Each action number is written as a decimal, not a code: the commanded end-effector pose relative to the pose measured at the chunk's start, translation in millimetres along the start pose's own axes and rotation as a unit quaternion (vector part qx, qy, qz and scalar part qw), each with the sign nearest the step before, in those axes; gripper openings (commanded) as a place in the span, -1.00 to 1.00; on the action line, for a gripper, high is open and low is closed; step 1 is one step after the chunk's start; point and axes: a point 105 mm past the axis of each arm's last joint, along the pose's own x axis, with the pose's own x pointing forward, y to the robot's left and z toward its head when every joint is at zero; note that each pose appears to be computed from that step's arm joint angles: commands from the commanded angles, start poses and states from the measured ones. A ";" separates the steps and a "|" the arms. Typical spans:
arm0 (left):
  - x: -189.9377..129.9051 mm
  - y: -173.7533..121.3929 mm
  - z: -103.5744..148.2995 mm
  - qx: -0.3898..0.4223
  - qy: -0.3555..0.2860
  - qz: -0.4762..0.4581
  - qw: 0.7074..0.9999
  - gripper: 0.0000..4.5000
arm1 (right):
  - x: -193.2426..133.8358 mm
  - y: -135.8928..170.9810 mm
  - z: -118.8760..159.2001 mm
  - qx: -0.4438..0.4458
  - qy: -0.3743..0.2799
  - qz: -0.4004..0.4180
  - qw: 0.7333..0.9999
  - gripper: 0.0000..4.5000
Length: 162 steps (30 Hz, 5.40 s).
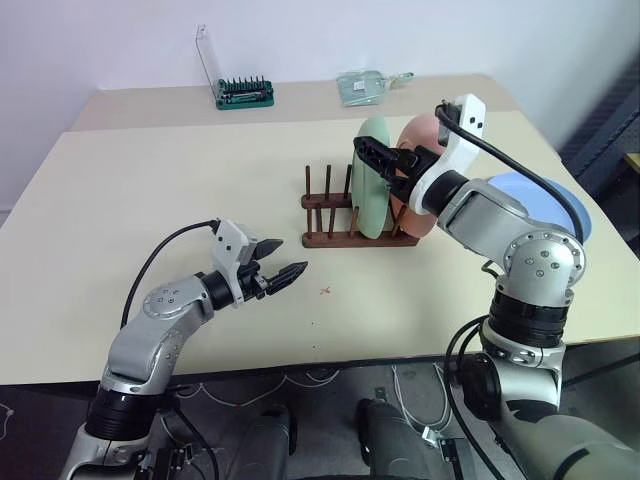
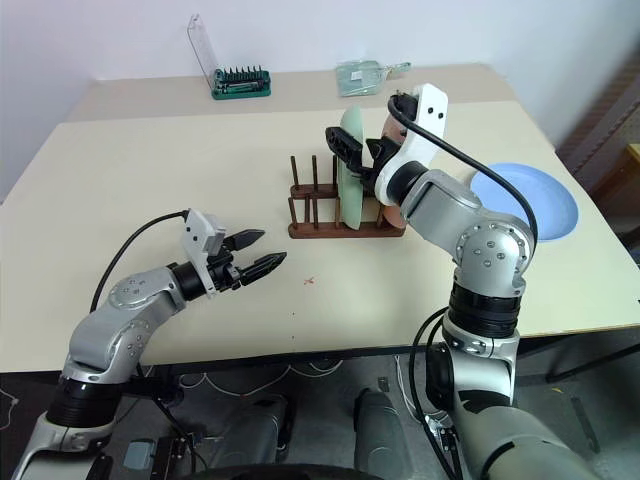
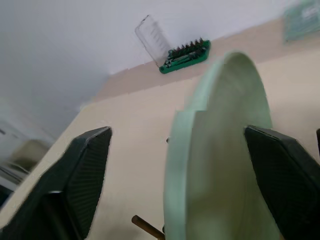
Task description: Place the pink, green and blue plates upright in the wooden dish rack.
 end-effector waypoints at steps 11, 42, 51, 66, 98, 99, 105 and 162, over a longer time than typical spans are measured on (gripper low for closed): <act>5.2 -6.1 5.0 0.013 -0.011 -0.022 1.000 0.59 | -101.8 -115.6 59.7 -0.333 0.028 -0.090 0.938 0.92; 5.9 -10.8 3.5 0.017 -0.010 -0.029 0.999 0.59 | -84.6 -204.0 24.5 -0.532 0.090 -0.251 0.804 -0.98; 10.2 -11.2 2.8 0.016 -0.011 -0.036 0.999 0.59 | -47.0 -13.8 136.4 -0.396 -0.271 -0.015 0.877 -0.98; -18.5 23.7 -5.0 0.027 0.011 0.038 0.999 0.59 | -9.6 93.7 27.7 0.171 -0.087 0.220 0.956 -0.98; -17.2 15.1 -4.3 0.018 0.005 0.031 0.999 0.59 | 11.1 65.4 44.2 0.051 -0.101 0.134 0.985 0.76; -17.0 14.6 -4.5 0.018 0.005 0.031 0.999 0.59 | 7.5 66.7 47.7 0.024 -0.109 0.140 0.984 0.76; -16.4 13.6 -8.3 0.014 0.010 0.025 1.000 0.59 | -35.9 27.4 59.1 -0.144 -0.112 0.124 0.975 0.51; -63.4 74.9 -36.8 0.026 0.079 0.117 0.990 0.59 | -155.3 -121.2 -83.4 -0.267 0.199 -0.011 0.943 -0.98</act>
